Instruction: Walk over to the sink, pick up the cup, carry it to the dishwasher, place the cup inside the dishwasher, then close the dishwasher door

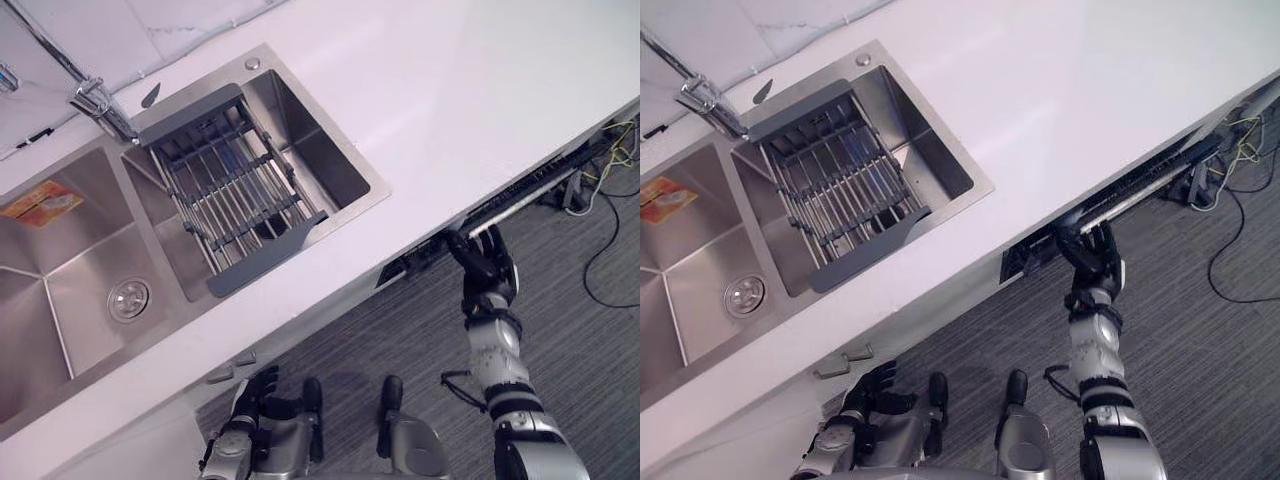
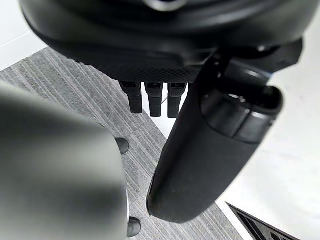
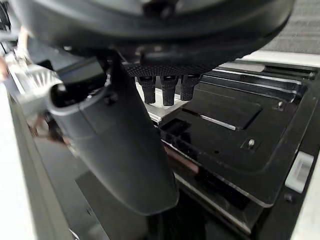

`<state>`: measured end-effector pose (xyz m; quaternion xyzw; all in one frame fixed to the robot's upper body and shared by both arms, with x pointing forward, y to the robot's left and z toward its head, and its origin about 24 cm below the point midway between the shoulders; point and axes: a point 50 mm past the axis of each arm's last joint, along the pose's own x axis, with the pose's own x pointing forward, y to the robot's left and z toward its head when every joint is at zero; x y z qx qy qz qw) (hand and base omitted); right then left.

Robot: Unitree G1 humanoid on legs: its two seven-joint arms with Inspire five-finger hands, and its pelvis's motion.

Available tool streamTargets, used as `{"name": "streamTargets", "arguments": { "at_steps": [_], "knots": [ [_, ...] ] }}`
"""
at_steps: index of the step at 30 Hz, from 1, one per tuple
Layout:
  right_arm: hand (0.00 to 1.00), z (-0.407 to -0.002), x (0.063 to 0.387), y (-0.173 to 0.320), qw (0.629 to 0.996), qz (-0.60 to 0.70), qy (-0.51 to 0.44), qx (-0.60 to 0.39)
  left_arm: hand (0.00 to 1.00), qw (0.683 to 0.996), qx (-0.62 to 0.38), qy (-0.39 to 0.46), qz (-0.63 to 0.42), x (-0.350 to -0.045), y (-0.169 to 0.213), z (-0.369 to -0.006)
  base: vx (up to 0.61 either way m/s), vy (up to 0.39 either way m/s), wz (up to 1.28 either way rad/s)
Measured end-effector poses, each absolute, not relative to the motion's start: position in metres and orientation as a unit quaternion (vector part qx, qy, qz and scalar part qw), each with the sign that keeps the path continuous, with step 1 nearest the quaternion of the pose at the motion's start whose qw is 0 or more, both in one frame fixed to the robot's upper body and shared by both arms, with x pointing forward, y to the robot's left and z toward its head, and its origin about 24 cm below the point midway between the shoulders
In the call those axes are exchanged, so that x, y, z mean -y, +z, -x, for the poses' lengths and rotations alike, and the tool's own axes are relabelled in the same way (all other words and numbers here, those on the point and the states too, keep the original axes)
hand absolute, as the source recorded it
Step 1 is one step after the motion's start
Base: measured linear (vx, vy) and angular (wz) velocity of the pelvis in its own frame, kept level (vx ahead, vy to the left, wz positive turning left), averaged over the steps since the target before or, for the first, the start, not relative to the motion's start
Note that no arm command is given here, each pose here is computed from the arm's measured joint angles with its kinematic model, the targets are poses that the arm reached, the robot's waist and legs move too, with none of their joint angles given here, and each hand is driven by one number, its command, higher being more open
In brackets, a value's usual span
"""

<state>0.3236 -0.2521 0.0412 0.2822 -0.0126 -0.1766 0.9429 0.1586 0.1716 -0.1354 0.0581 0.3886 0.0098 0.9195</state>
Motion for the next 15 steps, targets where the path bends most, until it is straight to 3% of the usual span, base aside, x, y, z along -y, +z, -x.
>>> {"name": "streamTargets", "arguments": {
  "at_steps": [15],
  "knots": [
    [0.90, -0.350, 0.256, 0.066, 0.986, -0.093, -0.139, -0.022, 0.90, 0.924, -0.378, 0.009, -0.061, -0.173, -0.133, -0.164, -0.06, -0.016, 0.02]
  ]
}}
